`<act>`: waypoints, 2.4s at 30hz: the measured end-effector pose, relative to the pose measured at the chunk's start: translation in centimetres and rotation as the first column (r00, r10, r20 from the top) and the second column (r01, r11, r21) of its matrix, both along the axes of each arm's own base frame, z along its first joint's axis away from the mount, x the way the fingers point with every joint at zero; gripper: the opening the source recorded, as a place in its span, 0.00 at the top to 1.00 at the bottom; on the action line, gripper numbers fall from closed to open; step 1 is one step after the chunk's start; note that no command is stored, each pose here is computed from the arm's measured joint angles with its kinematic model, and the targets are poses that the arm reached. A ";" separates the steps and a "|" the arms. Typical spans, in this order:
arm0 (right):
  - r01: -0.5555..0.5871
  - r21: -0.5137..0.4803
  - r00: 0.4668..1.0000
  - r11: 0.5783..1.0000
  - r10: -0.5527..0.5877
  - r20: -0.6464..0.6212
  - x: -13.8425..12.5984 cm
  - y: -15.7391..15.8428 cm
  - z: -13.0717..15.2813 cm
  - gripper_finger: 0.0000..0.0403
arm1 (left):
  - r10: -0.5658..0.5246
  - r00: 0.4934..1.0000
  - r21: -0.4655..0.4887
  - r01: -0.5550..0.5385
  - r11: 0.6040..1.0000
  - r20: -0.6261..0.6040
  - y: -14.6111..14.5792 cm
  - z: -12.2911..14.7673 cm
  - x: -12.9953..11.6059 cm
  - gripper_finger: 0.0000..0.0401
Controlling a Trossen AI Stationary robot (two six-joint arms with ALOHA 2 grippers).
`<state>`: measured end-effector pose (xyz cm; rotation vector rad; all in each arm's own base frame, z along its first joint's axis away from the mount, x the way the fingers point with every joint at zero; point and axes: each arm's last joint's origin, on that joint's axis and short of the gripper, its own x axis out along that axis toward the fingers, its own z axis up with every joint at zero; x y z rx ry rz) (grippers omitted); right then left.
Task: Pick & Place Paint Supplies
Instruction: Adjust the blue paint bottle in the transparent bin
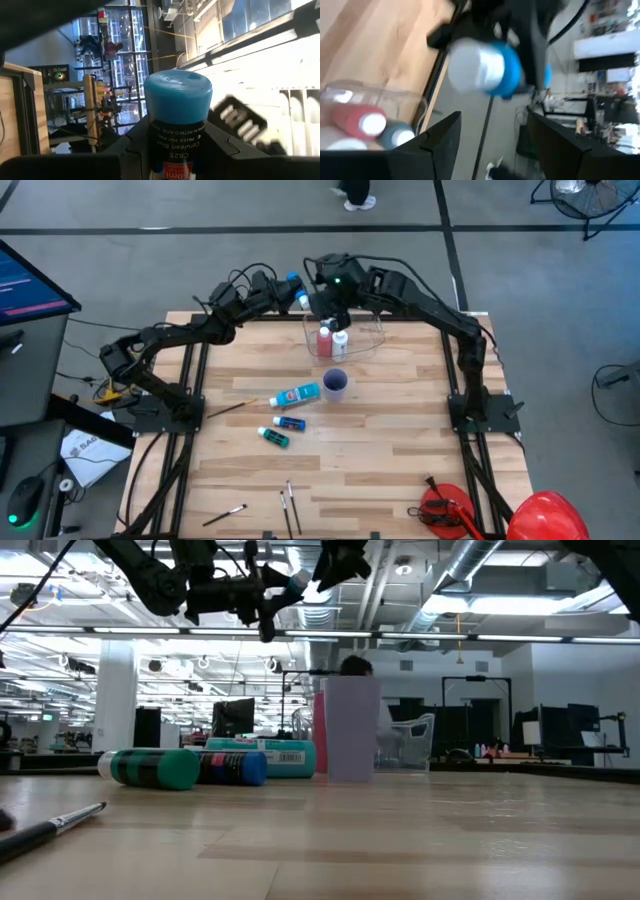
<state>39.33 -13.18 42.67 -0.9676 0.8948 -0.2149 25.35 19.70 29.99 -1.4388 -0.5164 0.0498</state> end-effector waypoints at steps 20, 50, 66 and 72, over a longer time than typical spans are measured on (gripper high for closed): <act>0.020 -0.019 0.996 1.000 -0.021 -0.083 -0.5 1.8 -0.1 0.45 | -0.156 0.980 -0.308 0.188 0.933 0.125 1.3 -4.0 2.9 0.75; 0.063 0.025 0.997 0.998 -0.062 -0.037 0.4 1.3 -0.9 0.45 | -0.166 0.973 -0.274 0.205 0.939 0.160 1.9 -2.5 4.0 0.75; 0.182 0.055 0.983 0.982 -0.182 0.005 -0.1 -0.3 -0.9 0.45 | -0.165 0.972 -0.267 0.206 0.942 0.169 1.5 -2.3 4.3 0.75; 0.216 0.140 0.973 0.966 -0.225 0.054 0.1 0.1 -0.9 0.45 | -0.140 0.975 -0.275 0.184 0.944 0.171 1.7 -2.4 4.2 0.75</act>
